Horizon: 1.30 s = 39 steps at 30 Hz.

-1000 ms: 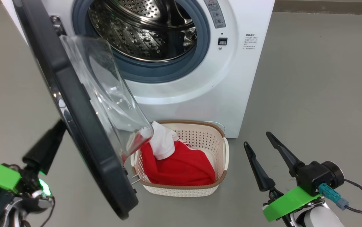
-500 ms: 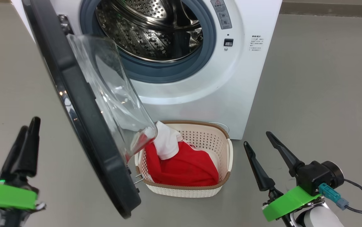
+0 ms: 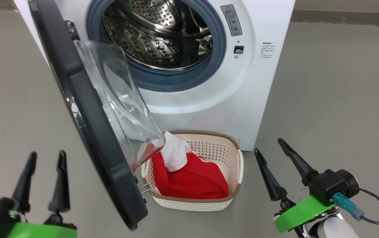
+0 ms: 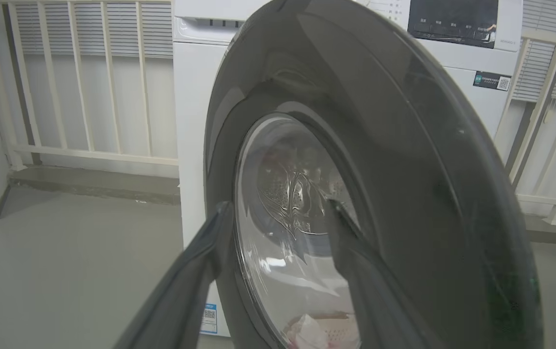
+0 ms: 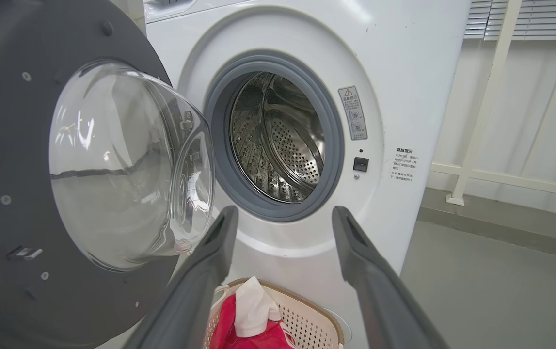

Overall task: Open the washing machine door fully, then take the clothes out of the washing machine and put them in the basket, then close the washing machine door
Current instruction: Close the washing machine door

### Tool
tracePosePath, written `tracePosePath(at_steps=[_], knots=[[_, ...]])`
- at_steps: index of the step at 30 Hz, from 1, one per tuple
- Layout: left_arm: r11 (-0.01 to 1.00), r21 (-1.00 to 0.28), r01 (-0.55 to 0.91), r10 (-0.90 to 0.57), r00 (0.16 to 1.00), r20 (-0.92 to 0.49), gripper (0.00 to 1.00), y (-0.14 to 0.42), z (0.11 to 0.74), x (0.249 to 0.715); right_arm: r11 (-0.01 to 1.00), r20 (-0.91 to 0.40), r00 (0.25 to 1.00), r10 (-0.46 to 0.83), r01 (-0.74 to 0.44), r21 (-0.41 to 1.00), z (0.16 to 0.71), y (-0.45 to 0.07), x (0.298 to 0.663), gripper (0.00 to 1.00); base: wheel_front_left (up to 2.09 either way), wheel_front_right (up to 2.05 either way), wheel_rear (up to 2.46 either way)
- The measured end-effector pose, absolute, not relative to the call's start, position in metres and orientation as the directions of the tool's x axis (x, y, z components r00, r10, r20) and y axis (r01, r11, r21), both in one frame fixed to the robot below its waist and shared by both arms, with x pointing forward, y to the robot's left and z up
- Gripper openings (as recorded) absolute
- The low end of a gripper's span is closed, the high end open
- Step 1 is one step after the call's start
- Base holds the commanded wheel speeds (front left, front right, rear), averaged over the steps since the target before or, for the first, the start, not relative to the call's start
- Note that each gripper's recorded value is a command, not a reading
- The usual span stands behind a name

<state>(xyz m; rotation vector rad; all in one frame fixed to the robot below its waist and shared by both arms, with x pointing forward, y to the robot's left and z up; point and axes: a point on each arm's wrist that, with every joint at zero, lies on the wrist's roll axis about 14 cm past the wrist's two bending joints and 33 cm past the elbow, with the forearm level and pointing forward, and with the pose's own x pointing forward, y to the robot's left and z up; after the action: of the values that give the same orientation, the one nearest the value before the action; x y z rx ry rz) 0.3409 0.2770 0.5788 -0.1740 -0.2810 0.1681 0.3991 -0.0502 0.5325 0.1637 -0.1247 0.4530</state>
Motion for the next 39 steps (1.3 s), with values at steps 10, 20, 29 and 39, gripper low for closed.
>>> tracePosePath(at_steps=[10,20,29,39], knots=[[0.975,-0.135,-0.177,0.199,0.965,0.172,1.00,0.275,0.540,0.330,0.886,0.164,0.892,0.422,-0.444,0.131,0.536,-0.050,0.395,1.00,0.00,0.00,0.00],[0.967,-0.127,-0.223,0.241,0.959,0.151,1.00,0.276,0.531,0.322,0.883,0.154,0.890,0.429,-0.449,0.135,0.532,-0.047,0.392,1.00,0.00,0.00,0.00],[0.957,-0.136,-0.256,0.274,0.953,0.132,1.00,0.278,0.524,0.315,0.881,0.155,0.889,0.430,-0.451,0.141,0.532,-0.045,0.392,1.00,0.00,0.00,0.00],[0.955,-0.147,-0.256,0.277,0.951,0.141,1.00,0.277,0.526,0.315,0.881,0.155,0.890,0.428,-0.449,0.145,0.532,-0.045,0.392,1.00,0.00,0.00,0.00]])
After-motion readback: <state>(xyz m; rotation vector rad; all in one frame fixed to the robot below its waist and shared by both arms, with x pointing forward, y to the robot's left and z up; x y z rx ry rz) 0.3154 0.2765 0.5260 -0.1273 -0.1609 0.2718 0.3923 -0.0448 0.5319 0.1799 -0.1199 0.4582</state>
